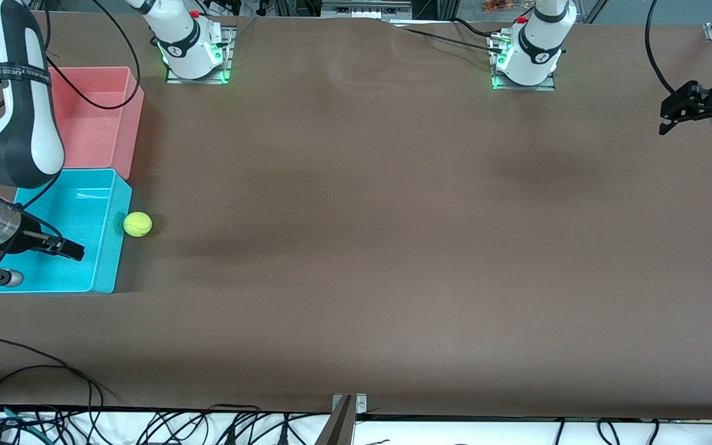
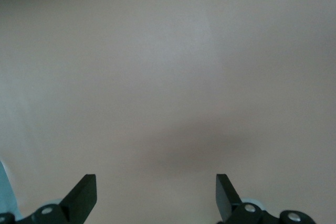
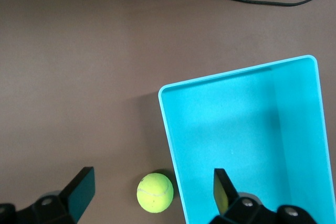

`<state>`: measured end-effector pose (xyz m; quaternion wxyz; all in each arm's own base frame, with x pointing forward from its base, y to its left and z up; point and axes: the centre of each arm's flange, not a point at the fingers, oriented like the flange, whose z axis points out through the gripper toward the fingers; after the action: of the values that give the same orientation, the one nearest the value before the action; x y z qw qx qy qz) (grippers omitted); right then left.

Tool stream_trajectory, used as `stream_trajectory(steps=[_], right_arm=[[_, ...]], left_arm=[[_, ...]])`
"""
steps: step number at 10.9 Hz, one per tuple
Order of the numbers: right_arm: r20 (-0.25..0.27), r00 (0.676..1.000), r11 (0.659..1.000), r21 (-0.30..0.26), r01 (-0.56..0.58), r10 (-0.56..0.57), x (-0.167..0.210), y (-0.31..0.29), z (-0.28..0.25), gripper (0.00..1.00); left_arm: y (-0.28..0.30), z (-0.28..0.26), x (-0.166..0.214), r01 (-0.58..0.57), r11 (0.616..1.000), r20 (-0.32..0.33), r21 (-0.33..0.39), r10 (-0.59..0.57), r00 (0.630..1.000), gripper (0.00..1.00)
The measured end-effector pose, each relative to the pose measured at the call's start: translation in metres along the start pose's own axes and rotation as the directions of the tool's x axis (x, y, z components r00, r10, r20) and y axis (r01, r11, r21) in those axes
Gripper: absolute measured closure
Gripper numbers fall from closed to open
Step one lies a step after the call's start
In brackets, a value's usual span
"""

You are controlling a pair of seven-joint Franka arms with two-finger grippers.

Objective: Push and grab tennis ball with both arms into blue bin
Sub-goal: 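Raise the left gripper back to rest while the right gripper approaches the ball, then lower the right gripper over the tennis ball and close on it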

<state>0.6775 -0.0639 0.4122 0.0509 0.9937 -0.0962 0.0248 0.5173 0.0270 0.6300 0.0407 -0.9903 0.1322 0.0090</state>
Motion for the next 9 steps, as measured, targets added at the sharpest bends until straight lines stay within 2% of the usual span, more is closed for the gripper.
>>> stream_trajectory(steps=[1,3,5,9], right_arm=[[0.003,1.0,1.0,-0.018,-0.001,0.001,0.0,-0.001,0.005,0.0],[-0.037,0.999,0.997,-0.069,-0.031,0.028,0.006,-0.01,0.016,0.0],[-0.037,0.999,0.996,-0.085,-0.036,0.033,0.007,-0.03,0.034,0.0],[-0.017,1.0,0.996,-0.092,-0.003,0.001,0.004,-0.058,0.059,0.0]], left_arm=[[0.006,-0.006,0.001,0.053,0.999,0.002,0.001,-0.054,0.999,0.0],[0.026,-0.01,0.006,0.178,0.984,0.0,0.006,-0.178,0.984,0.0],[0.05,-0.011,0.013,0.275,0.961,0.0,0.011,-0.275,0.962,0.0],[0.05,-0.006,0.012,0.326,0.945,0.027,-0.026,-0.325,0.945,0.0]])
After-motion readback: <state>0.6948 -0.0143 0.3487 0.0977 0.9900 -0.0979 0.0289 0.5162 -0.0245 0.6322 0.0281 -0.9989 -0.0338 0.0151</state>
